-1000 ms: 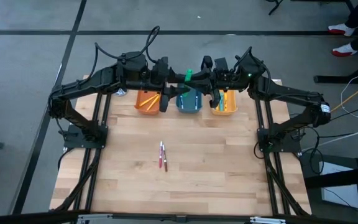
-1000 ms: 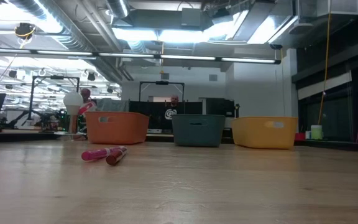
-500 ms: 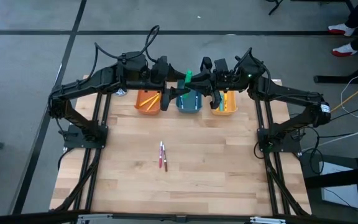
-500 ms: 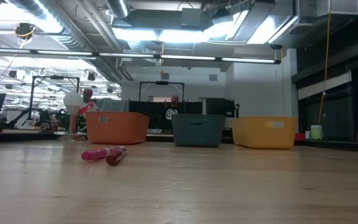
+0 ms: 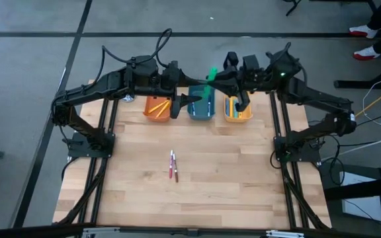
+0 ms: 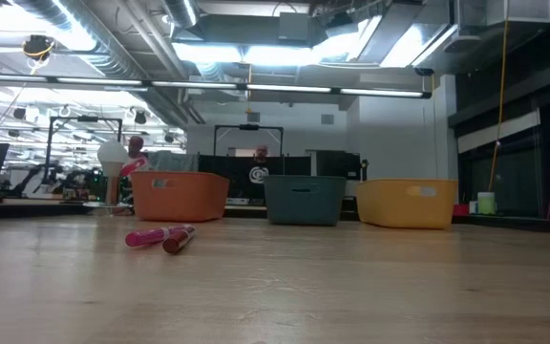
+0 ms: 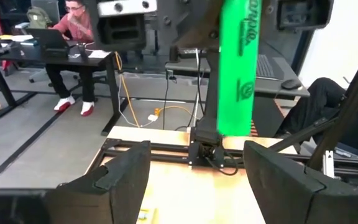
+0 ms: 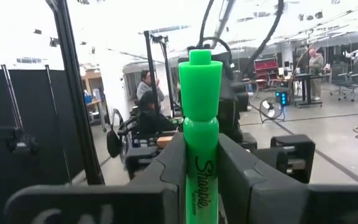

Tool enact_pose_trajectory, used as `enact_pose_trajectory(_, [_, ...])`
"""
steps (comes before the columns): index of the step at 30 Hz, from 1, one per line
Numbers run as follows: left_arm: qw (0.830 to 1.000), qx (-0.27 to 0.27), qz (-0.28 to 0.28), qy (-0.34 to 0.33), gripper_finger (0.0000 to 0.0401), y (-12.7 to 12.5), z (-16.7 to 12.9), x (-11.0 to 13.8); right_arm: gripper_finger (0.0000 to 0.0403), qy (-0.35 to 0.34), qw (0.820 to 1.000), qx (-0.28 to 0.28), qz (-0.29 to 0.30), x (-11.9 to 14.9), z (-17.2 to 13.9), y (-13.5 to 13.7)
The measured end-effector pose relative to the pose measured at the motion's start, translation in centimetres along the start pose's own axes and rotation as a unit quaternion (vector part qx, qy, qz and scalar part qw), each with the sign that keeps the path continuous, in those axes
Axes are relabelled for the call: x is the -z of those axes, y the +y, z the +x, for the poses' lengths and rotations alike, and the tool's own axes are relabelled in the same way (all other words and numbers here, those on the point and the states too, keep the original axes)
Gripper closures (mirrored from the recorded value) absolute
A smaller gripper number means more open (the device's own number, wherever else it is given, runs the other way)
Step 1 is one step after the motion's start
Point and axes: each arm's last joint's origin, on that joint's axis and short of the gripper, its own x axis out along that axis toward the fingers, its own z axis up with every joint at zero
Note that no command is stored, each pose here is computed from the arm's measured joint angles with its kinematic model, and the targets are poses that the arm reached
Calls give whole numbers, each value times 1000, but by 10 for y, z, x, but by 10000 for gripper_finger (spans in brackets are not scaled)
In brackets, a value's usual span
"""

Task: Pick & Place Markers
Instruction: Put the green highlighter pen into the yellow bin

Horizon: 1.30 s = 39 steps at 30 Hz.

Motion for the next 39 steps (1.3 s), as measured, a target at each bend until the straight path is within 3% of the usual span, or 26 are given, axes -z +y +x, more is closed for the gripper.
enact_pose_trajectory(6, [1000,6,8,7,172,0,-2,1,340,63,996,64,-14,-14,-9,3])
enact_pose_trajectory(17, [1000,18,19,-10,321,-4,-21,-7,340,128,974,184,-24,-22,-22,2])
enact_pose_trajectory(24, [999,26,21,-21,391,-7,-33,-12,340,144,960,240,-17,-18,-24,-2])
enact_pose_trajectory(32, [998,55,27,-22,400,-9,-37,-13,340,146,952,270,-7,-17,-25,-3])
enact_pose_trajectory(39, [997,56,35,-28,399,-9,-42,-15,340,168,923,345,21,-10,-32,-9])
